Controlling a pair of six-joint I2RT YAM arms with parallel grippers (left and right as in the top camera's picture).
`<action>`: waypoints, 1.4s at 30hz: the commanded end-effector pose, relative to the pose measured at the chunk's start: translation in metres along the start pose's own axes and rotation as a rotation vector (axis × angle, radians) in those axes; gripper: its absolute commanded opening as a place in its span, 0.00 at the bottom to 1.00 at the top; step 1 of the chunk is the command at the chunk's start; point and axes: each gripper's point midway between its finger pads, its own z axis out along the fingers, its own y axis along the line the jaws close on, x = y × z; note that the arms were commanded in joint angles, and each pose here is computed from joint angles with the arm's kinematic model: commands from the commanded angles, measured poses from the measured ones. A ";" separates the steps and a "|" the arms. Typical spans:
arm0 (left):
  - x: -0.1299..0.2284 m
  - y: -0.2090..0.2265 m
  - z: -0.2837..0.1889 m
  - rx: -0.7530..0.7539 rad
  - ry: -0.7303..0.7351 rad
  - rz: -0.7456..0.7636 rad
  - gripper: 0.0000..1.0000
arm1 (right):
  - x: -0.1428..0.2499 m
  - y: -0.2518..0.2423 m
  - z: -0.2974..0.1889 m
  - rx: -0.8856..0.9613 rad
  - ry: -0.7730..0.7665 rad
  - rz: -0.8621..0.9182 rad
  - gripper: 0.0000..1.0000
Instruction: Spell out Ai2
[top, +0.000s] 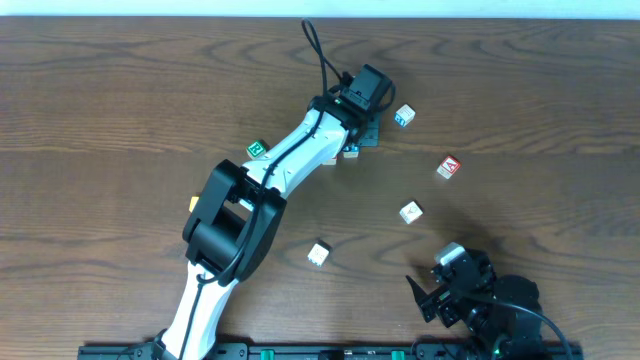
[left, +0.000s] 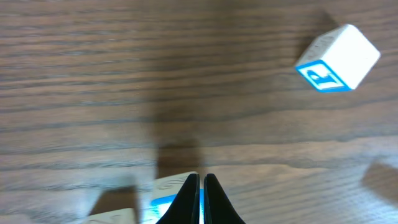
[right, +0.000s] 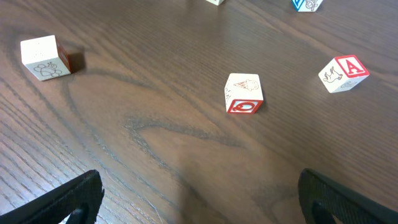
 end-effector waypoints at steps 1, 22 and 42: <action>0.009 -0.012 0.008 0.028 0.022 0.015 0.06 | 0.004 0.002 0.002 -0.010 0.007 0.020 0.99; 0.013 -0.006 0.033 -0.038 -0.006 0.022 0.06 | 0.004 0.002 0.002 -0.010 0.007 0.020 0.99; 0.003 -0.005 0.033 -0.048 -0.048 -0.002 0.06 | 0.004 0.002 0.002 -0.010 0.007 0.019 0.99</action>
